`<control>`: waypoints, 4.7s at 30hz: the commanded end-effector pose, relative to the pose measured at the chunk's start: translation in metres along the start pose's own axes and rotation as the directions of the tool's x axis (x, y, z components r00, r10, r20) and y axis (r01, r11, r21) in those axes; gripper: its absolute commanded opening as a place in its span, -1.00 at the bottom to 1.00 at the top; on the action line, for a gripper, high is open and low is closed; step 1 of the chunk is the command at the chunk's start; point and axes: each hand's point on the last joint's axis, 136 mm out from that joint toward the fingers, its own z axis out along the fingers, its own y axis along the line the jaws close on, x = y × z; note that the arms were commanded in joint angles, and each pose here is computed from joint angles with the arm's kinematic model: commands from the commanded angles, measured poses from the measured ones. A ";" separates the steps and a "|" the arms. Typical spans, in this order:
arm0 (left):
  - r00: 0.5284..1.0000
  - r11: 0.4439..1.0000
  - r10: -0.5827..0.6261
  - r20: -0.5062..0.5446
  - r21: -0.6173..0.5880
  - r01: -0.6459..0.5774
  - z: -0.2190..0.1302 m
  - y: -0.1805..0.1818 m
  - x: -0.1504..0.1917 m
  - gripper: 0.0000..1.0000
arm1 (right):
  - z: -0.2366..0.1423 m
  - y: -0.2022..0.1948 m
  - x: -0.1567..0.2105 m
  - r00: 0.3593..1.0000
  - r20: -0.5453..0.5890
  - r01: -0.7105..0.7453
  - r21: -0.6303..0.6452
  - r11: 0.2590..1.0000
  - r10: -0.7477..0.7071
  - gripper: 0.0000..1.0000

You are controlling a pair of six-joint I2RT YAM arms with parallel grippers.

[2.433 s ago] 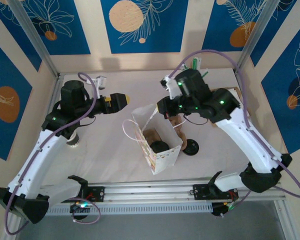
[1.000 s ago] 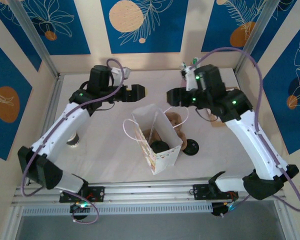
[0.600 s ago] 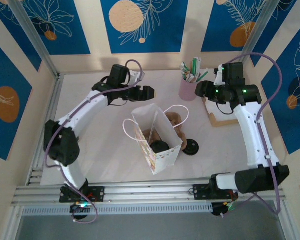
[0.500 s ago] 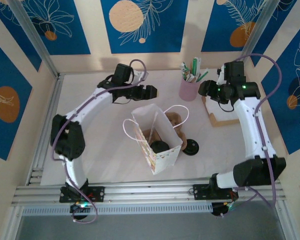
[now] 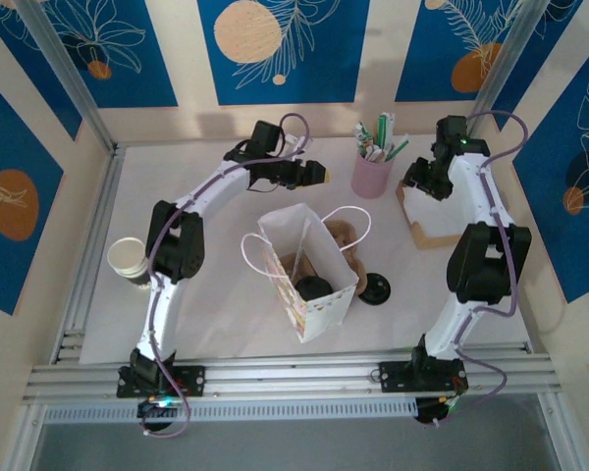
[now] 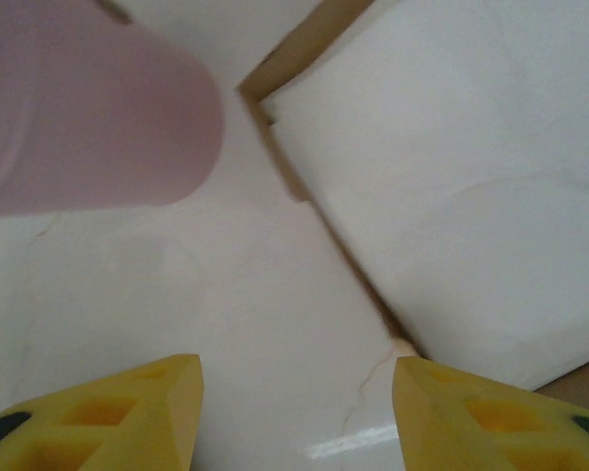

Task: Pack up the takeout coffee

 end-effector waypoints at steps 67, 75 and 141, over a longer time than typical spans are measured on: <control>0.999 0.997 0.049 0.013 0.062 -0.050 -0.003 -0.023 -0.006 0.28 | 0.106 -0.087 -0.043 0.984 -0.178 0.025 0.142 0.990 0.001 -0.81; 0.999 0.997 0.052 0.014 0.059 -0.053 -0.004 -0.024 -0.006 0.27 | 0.092 -0.084 -0.049 0.989 -0.149 0.023 0.141 0.990 -0.001 -0.80; 0.969 0.986 0.167 0.183 -0.015 -0.167 -0.076 -0.093 -0.024 0.99 | -0.080 -0.014 -0.052 0.956 0.286 0.051 0.028 0.998 -0.057 -1.00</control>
